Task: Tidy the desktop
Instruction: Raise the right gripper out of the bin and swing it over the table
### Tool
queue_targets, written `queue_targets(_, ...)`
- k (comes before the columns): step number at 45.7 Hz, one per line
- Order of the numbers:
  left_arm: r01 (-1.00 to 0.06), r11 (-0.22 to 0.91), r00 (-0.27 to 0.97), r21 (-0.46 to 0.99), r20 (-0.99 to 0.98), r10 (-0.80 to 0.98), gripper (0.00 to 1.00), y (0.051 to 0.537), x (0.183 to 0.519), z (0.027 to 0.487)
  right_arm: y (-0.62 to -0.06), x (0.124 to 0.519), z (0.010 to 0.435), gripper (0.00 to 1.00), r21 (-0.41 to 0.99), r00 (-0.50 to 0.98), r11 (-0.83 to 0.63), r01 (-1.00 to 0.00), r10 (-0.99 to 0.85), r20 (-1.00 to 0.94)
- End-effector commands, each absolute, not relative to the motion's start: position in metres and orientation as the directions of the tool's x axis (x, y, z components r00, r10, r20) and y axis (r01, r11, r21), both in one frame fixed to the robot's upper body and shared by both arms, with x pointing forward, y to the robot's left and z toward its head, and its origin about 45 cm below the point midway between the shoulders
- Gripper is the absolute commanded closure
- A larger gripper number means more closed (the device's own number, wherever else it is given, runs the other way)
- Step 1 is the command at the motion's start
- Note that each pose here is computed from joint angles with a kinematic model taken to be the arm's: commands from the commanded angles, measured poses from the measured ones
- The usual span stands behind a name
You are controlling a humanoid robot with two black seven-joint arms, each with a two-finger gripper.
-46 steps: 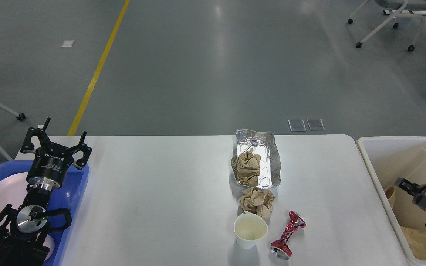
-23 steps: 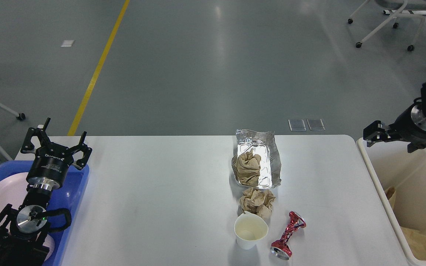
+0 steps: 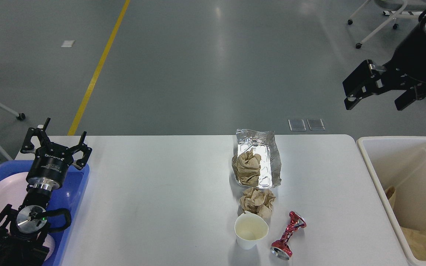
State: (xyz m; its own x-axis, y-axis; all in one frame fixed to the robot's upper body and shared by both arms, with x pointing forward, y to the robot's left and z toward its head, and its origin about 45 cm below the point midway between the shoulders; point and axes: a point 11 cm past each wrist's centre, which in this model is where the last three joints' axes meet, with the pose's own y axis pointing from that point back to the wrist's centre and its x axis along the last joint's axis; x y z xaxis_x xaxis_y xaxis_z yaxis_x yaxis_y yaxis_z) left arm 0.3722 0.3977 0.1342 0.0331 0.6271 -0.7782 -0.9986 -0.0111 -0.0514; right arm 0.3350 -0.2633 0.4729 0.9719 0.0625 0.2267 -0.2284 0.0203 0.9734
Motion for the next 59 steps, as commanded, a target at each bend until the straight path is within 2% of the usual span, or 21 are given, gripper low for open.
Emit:
queue_targets(1,-0.999,-0.012,0.033,-0.052,-0.778,0.627,0.04,0.398,0.372,0.134,-0.25,0.316,0.476,0.0,0.977,0.972,0.015,-0.211,0.111,0.208)
queue_targets(22,-0.999,-0.012,0.033,-0.052,-0.778,0.627,0.04,0.398,0.372,0.134,-0.235,0.316,0.473,0.0,0.981,0.974,-0.013,-0.194,0.113,0.195)
queue_targets(28,-0.999,-0.012,0.033,-0.052,-0.778,0.627,0.04,0.398,0.372,0.134,-0.224,0.317,0.477,0.0,0.977,0.977,-0.087,-0.194,0.07,0.2)
queue_targets(33,-0.999,-0.012,0.033,-0.052,-0.778,0.627,0.04,0.398,0.372,0.134,-0.205,0.316,0.47,0.0,0.976,0.984,-0.151,-0.156,0.065,0.167)
queue_targets(37,-0.999,-0.012,0.033,-0.052,-0.778,0.627,0.04,0.398,0.372,0.134,-0.197,0.316,0.448,0.0,0.983,0.992,-0.159,-0.089,0.077,0.103)
queue_targets(50,-0.999,-0.012,0.033,-0.052,-0.778,0.627,0.04,0.398,0.372,0.134,-0.169,0.335,0.361,0.0,0.982,0.988,-0.113,-0.15,0.021,0.153)
queue_targets(59,-0.999,-0.012,0.032,-0.051,-0.778,0.627,0.04,0.398,0.372,0.134,-0.156,0.317,0.287,0.0,0.997,0.997,-0.063,-0.049,0.048,0.053)
